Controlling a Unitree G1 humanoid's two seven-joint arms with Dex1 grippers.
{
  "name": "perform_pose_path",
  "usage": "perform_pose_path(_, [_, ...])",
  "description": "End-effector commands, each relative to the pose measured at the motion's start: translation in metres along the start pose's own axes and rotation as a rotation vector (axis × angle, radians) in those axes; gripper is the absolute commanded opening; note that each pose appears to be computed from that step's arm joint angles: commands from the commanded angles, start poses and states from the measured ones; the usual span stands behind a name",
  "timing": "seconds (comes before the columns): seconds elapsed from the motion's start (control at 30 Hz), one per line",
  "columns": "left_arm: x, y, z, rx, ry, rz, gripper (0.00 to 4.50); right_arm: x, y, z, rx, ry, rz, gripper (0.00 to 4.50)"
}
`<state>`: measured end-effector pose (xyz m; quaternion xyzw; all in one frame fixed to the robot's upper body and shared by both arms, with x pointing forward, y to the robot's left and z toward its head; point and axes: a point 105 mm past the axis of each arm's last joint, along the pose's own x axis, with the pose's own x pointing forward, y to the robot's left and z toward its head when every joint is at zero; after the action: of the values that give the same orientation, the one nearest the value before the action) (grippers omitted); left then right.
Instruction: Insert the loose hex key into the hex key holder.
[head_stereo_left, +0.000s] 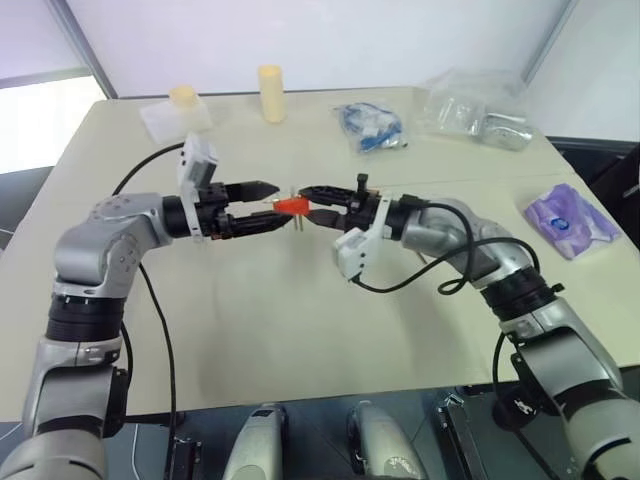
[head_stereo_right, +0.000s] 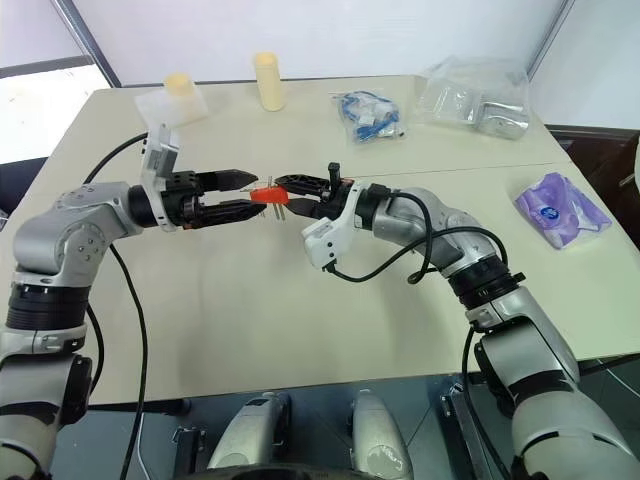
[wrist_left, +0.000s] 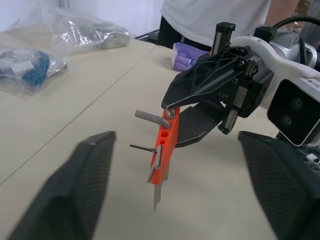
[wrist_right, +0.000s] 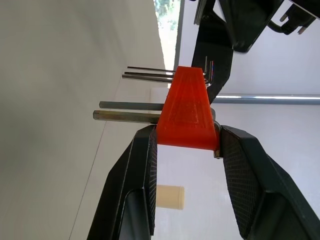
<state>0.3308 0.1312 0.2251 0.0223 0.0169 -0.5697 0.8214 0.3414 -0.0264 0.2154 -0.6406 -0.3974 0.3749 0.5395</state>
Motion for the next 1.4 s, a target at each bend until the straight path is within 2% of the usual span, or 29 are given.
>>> perform_pose_path(0.03, [0.001,-0.004,0.002,0.031,0.001,-0.013,1.62,0.0,-0.028,0.003,-0.031,-0.014,-0.084,1.29])
perform_pose_path(0.13, [0.001,-0.003,0.0,0.027,0.01,-0.01,0.08,0.001,-0.029,0.002,-0.028,-0.013,-0.084,1.29])
perform_pose_path(0.63, [0.004,0.0,-0.008,-0.037,0.039,0.009,0.03,-0.001,-0.034,0.003,-0.024,-0.007,-0.091,1.29])
perform_pose_path(0.77, [0.005,0.0,-0.009,-0.024,0.047,0.01,1.64,-0.001,-0.033,0.002,-0.014,-0.004,-0.084,1.29])
perform_pose_path(0.87, [0.006,0.0,-0.008,0.0,0.041,0.013,3.14,-0.001,-0.033,0.003,-0.011,-0.002,-0.084,1.29])
perform_pose_path(1.4, [0.009,0.003,0.001,-0.002,-0.006,0.03,3.14,0.001,-0.028,0.007,0.0,-0.011,-0.069,1.29])
